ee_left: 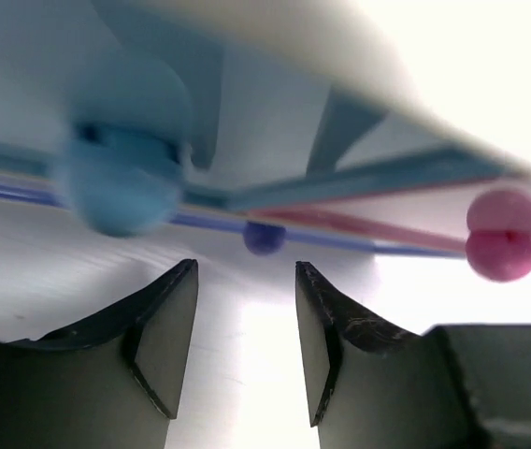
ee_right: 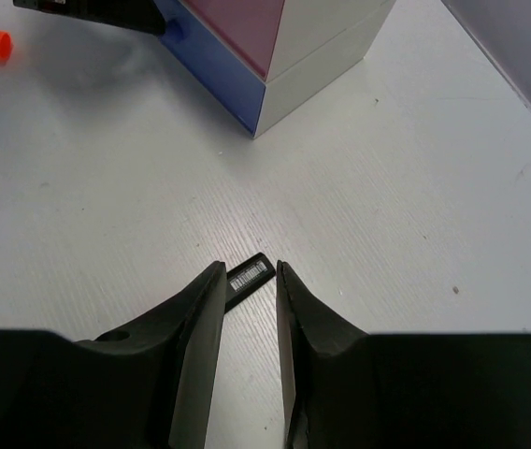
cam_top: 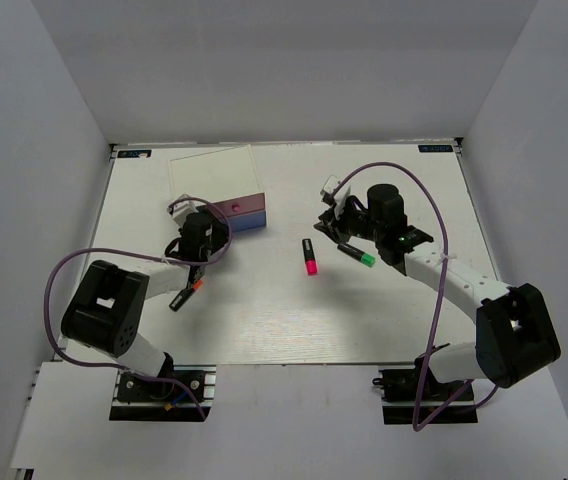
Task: Sort the stationery into containers
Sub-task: Open the drawer
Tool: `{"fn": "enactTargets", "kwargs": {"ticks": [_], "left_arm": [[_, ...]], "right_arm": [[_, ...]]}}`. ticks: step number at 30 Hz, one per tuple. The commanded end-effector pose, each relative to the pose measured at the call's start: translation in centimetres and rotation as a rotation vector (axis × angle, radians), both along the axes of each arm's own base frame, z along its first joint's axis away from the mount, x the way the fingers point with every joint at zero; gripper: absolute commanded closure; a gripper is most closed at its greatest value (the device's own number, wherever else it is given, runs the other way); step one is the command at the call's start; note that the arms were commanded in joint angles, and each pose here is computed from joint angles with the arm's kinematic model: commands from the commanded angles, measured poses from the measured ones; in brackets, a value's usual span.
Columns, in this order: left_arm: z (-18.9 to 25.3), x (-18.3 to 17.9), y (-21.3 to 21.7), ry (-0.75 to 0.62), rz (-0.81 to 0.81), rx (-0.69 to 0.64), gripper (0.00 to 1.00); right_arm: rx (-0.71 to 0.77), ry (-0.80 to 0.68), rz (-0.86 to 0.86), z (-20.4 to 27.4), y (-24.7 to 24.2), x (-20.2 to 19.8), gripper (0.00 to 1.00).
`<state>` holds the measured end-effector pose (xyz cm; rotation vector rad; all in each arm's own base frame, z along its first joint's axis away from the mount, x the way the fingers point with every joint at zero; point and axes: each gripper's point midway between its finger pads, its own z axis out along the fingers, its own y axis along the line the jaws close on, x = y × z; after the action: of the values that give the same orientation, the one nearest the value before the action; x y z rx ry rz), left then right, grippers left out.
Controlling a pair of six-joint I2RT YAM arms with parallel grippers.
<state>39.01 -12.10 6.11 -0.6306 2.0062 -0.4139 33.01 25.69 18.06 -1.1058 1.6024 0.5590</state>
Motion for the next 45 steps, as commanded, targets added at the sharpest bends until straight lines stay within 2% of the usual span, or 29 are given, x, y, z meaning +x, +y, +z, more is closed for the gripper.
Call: {"fn": "enactTargets", "kwargs": {"ticks": [1, 7, 12, 17, 25, 32, 36, 45], "left_arm": [[1.9, 0.3, 1.8, -0.054, 0.092, 0.033, 0.43], [2.5, 0.7, 3.1, -0.066, 0.141, 0.045, 0.43], [2.6, 0.3, 1.4, -0.109, 0.071, -0.003, 0.53], [2.6, -0.4, -0.1, -0.167, -0.004, -0.075, 0.53], [1.9, -0.2, -0.9, -0.178, -0.038, -0.047, 0.52], [0.3, 0.1, -1.1, -0.156, -0.026, -0.066, 0.52], [0.5, 0.6, -0.8, -0.179, 0.008, -0.080, 0.48], [0.1, 1.7, -0.6, -0.188, 0.040, -0.078, 0.47]], "right_arm": [[0.034, -0.048, 0.015, 1.6, 0.0, 0.0, 0.66], [0.029, -0.047, 0.011, 1.4, -0.1, 0.1, 0.64], [0.027, -0.044, 0.007, 1.2, -0.4, -0.1, 0.64], [0.026, -0.043, -0.001, 1.0, -0.7, -0.2, 0.64], [0.027, -0.037, 0.000, 0.6, -1.0, -0.5, 0.64], [0.025, -0.045, -0.017, 0.4, -1.7, -0.6, 0.63], [0.024, -0.050, -0.026, 0.3, -2.1, -0.7, 0.63], [0.021, -0.047, -0.034, 0.0, -2.6, -0.4, 0.63]]}}
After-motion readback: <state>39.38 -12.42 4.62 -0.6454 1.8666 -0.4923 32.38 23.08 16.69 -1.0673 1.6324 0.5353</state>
